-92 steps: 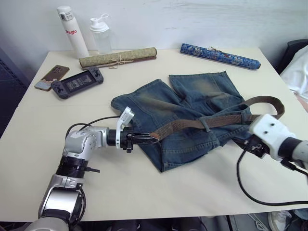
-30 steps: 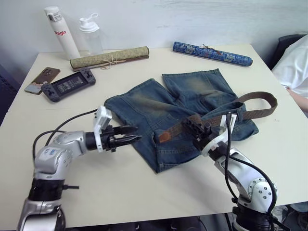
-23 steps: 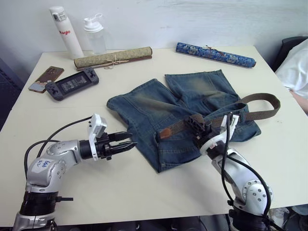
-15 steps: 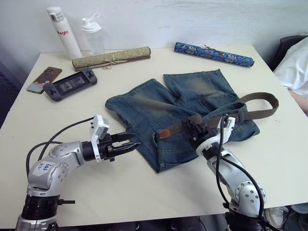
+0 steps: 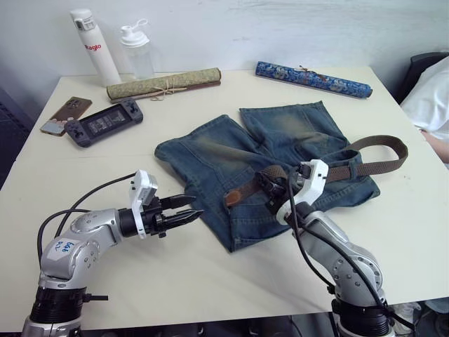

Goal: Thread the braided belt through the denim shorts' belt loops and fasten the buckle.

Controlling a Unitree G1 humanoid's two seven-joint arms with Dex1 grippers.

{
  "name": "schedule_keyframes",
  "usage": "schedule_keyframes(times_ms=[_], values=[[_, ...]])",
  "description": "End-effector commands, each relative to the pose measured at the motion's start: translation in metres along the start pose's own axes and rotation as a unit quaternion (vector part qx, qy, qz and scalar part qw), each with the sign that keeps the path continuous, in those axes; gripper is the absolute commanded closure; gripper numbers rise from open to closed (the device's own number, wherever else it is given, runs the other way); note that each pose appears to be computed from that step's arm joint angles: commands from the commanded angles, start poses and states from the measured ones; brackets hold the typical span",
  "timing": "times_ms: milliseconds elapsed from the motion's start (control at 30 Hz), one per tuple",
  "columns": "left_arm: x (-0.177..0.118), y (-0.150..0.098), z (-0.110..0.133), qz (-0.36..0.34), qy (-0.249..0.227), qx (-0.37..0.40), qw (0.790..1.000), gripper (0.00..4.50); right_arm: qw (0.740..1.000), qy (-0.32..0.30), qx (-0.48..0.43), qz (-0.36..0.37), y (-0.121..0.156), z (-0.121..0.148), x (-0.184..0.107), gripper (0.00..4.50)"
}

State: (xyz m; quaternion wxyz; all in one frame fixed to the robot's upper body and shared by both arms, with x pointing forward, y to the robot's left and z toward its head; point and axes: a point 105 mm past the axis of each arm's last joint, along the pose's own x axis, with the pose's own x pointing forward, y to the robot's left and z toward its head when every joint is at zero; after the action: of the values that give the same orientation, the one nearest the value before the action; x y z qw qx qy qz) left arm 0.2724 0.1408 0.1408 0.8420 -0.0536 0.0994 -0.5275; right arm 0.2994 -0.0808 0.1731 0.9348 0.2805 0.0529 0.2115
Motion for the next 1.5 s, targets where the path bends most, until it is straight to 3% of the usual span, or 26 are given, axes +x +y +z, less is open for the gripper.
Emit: schedule_keyframes(times_ms=[33, 200, 567, 767, 1000, 1067, 1200, 1333, 1400, 1500], values=[[0.0, 0.0, 0.003, -0.005, -0.002, 0.011, 1.0, 1.81, 0.996, -0.019, -0.076, 0.05, 0.029, 0.01, -0.007, 4.5], [0.003, 0.002, 0.005, -0.006, -0.002, 0.011, 1.0, 1.81, 0.992, -0.003, -0.11, 0.057, 0.034, 0.003, -0.009, 4.5], [0.013, 0.001, 0.012, -0.037, 0.013, 0.034, 0.999, 1.81, 0.991, -0.073, 0.114, -0.018, -0.035, 0.032, -0.029, 4.5], [0.018, 0.006, 0.018, -0.046, 0.013, 0.044, 0.998, 1.81, 0.988, -0.065, 0.14, -0.008, -0.036, 0.034, -0.031, 4.5], [0.014, 0.006, 0.014, -0.045, 0.02, 0.035, 0.998, 1.81, 0.98, -0.071, 0.18, 0.047, -0.01, 0.039, -0.032, 4.5], [0.013, 0.005, 0.014, -0.041, 0.021, 0.033, 0.998, 1.81, 0.981, -0.06, 0.164, 0.081, 0.01, 0.038, -0.029, 4.5], [0.01, 0.005, 0.012, -0.035, 0.022, 0.031, 0.999, 1.81, 0.993, -0.024, 0.046, 0.104, 0.034, 0.026, -0.021, 4.5], [0.008, 0.004, 0.012, -0.028, 0.022, 0.029, 0.999, 1.81, 0.992, 0.0, -0.039, 0.118, 0.049, 0.013, -0.017, 4.5], [0.005, 0.003, 0.013, -0.025, 0.023, 0.029, 0.999, 1.81, 0.985, 0.033, -0.127, 0.109, 0.054, -0.009, -0.012, 4.5], [0.003, 0.002, 0.015, -0.019, 0.024, 0.028, 0.999, 1.81, 0.984, 0.02, -0.153, 0.089, 0.052, -0.011, -0.011, 4.5]])
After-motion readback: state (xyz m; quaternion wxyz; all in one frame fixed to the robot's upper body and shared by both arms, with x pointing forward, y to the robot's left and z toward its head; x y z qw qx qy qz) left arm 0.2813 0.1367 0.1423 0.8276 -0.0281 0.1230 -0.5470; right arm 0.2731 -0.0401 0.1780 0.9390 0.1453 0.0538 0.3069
